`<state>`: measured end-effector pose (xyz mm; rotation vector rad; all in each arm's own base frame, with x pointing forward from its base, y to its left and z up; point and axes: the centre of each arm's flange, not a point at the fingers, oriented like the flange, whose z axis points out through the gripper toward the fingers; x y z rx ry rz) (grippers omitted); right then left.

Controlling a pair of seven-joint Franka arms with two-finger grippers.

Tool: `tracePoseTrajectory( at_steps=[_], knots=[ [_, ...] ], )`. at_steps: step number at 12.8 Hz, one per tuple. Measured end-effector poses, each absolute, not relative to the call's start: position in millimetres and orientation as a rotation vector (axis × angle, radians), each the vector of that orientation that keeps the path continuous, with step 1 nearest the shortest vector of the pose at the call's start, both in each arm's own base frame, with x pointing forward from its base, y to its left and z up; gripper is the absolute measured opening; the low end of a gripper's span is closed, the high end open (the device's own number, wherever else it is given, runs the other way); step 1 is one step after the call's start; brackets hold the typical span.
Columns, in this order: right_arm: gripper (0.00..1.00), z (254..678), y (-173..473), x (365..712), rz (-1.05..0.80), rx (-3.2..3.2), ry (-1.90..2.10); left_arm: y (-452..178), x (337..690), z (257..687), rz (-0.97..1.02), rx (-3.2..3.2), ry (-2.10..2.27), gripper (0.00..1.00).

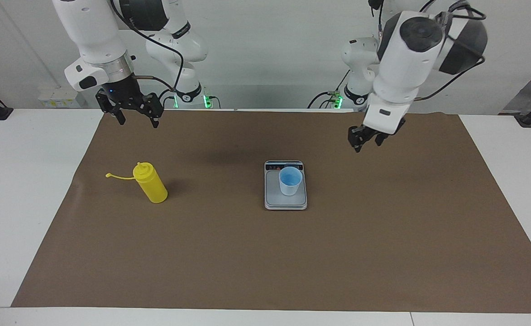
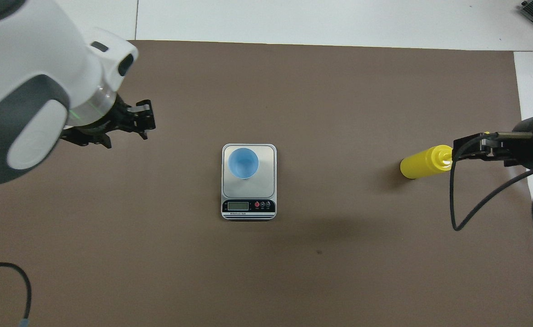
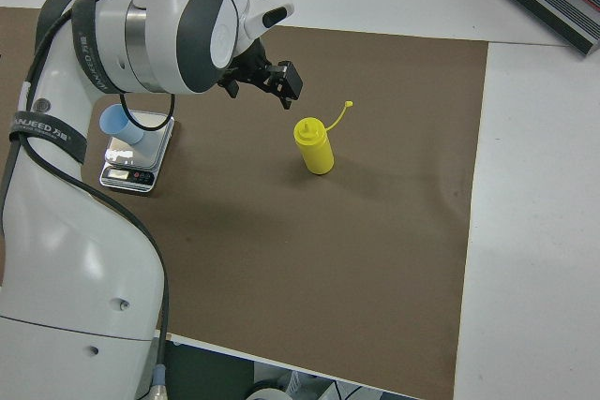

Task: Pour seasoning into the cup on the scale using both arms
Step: 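Withdraw the left gripper from the cup back toward its rest spot, then open the right gripper and close it around the yellow bottle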

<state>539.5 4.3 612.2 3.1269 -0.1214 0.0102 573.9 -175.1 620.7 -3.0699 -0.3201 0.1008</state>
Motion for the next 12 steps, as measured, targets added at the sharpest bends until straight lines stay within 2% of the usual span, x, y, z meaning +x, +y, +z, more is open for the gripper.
tracePoseTrajectory(
  at_steps=[2, 4, 8, 11, 12],
  knots=[
    [1.00, 607.5, -25.0, 538.5, 0.001, 3.129, 0.001, -102.8, 564.7, 655.2, 0.096, -3.094, -0.259, 0.68],
    [1.00, 597.0, -46.7, 536.7, 0.039, 3.157, 0.142, -57.5, 558.7, 665.7, 0.093, -3.098, -0.194, 0.70],
    [1.00, 564.1, -93.9, 522.7, 0.216, 3.237, 0.421, -4.8, 553.4, 627.5, 0.133, -3.094, -0.070, 0.74],
    [1.00, 533.5, -130.9, 504.6, 0.399, 3.293, 0.635, 7.4, 546.0, 605.0, 0.106, -3.094, -0.070, 0.76],
    [1.00, 525.3, -142.8, 498.6, 0.473, 3.306, 0.716, 7.8, 542.8, 602.8, 0.099, -3.094, -0.070, 0.84]
  ],
)
